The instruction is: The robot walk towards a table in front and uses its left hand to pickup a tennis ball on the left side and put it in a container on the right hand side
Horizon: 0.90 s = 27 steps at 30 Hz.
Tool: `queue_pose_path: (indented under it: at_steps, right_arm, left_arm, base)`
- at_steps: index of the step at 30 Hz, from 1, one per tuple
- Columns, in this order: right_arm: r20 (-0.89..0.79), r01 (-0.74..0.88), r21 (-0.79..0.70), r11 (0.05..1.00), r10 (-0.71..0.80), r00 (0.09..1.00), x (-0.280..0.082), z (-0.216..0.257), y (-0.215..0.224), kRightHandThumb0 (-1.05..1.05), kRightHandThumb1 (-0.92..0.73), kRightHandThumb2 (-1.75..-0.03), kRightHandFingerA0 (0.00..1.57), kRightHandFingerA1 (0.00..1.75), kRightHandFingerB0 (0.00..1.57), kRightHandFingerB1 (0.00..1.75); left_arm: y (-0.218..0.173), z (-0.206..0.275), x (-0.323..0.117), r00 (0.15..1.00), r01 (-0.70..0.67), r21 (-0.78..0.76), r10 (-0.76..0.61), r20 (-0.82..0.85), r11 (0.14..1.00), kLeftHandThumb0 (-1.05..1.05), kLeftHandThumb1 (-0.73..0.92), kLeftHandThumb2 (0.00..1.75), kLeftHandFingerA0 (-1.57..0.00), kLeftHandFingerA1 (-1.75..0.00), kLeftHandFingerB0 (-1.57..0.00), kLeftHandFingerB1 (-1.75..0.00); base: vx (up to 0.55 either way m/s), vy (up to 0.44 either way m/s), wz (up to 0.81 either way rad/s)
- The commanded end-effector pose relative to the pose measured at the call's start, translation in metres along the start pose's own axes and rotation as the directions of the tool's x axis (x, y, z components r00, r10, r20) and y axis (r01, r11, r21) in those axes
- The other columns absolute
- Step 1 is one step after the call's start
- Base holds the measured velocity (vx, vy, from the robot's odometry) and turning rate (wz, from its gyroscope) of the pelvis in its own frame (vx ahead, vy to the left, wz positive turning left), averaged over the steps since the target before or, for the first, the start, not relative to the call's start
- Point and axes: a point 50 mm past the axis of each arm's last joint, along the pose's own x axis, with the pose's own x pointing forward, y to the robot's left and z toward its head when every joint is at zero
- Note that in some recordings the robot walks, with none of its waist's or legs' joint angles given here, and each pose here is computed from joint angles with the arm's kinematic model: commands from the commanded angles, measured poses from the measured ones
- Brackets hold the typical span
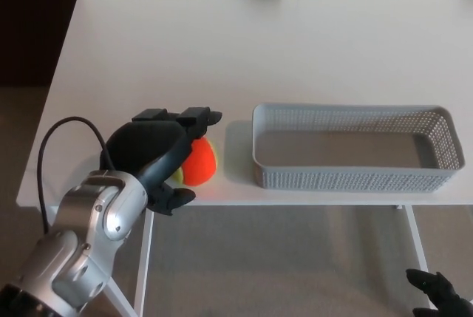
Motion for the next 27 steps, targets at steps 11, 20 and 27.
queue_pose_path:
  at_steps: [11,20,27]
  right_arm:
    - [-0.009,0.018,0.005,1.000,-0.018,1.000,-0.002,-0.003,-0.004,-0.08,-0.62,-1.06,0.15,0.60,0.06,0.52]
    - [0.001,0.016,0.006,1.000,-0.016,1.000,-0.001,0.000,-0.004,-0.10,-0.63,-1.07,0.17,0.61,0.07,0.53]
    - [0.027,0.027,0.011,1.000,-0.027,0.999,0.004,0.007,-0.008,-0.11,-0.62,-1.07,0.16,0.61,0.07,0.53]
  left_arm:
    - [-0.013,0.001,0.002,0.999,0.038,0.026,-0.039,0.005,0.999,-0.25,0.46,0.56,-0.16,-0.35,-0.14,-0.29]
    - [-0.022,-0.001,0.007,0.996,0.090,0.086,-0.089,-0.015,0.992,-0.21,0.55,0.58,-0.85,-1.20,-0.27,-0.31]
    - [-0.016,-0.003,0.014,0.999,0.039,0.097,-0.037,-0.030,0.995,-0.18,0.74,0.58,-0.60,-1.59,-0.67,-0.79]
  base:
    - [0.00,0.000,0.00]
    - [0.00,0.000,0.00]
    - [0.00,0.000,0.00]
